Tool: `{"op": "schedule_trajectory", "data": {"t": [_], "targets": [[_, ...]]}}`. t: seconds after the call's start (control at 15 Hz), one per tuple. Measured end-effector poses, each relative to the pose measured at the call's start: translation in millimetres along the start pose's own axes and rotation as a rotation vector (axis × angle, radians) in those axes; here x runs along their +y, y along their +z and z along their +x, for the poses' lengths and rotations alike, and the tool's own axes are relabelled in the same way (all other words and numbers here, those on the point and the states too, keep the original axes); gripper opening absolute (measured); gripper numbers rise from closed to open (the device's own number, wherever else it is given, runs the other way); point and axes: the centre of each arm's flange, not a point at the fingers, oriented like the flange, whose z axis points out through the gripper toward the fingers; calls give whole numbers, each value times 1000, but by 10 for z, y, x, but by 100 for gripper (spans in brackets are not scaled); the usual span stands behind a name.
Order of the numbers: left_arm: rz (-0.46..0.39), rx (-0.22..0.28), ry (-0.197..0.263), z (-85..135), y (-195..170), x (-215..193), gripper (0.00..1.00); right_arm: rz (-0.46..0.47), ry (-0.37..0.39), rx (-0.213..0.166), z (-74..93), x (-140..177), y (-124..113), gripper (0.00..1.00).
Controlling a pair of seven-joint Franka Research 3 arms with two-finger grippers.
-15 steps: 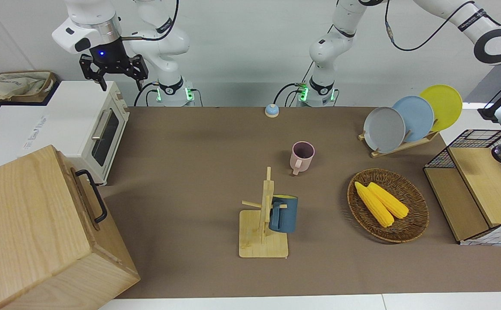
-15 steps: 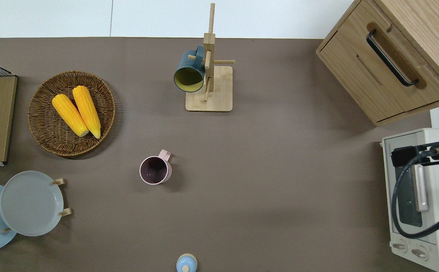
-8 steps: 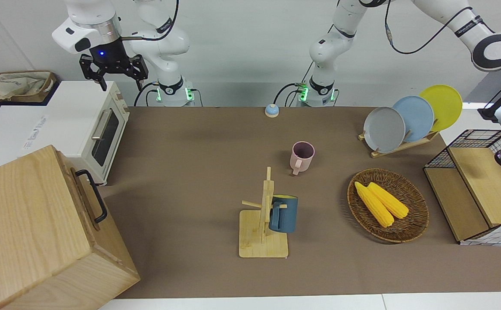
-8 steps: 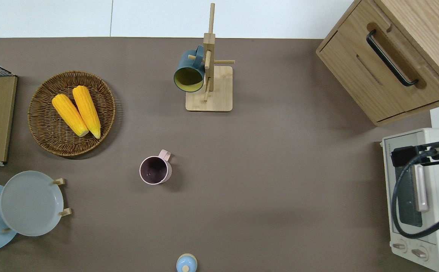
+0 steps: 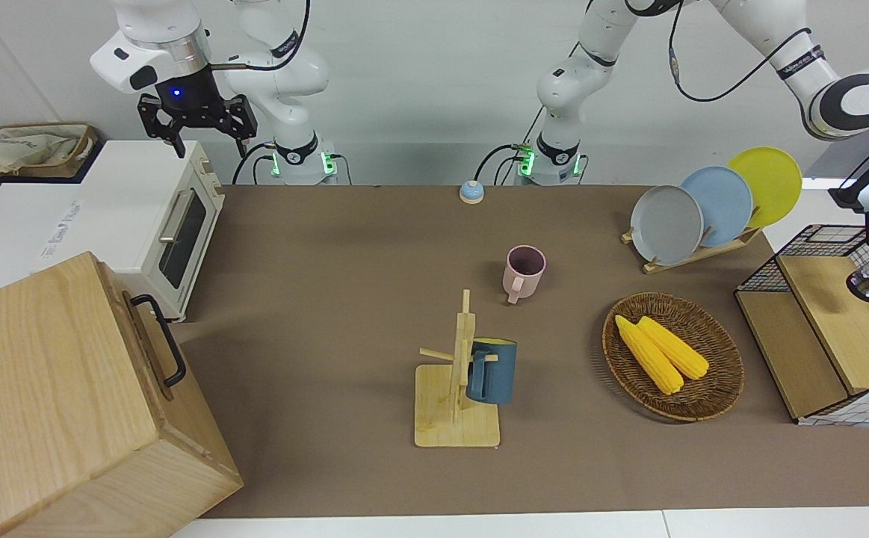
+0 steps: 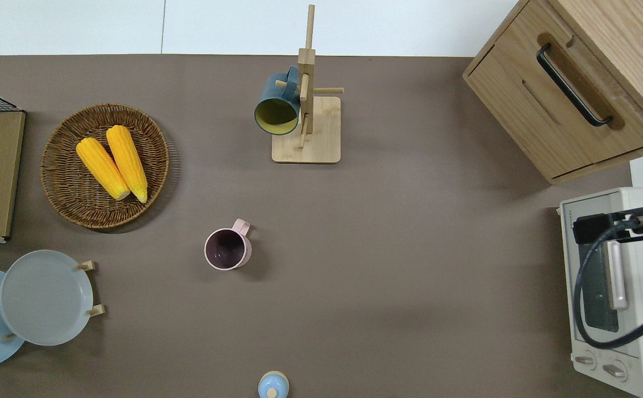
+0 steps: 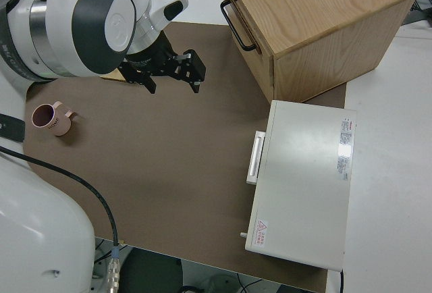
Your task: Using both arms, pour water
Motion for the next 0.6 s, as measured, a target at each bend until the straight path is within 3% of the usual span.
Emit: {"op": "schedule_trajectory", "data": {"t": [0.6], "targets": [[1, -26, -7, -182, 213, -96, 63, 0, 0, 0, 0, 0, 0, 100]]}}
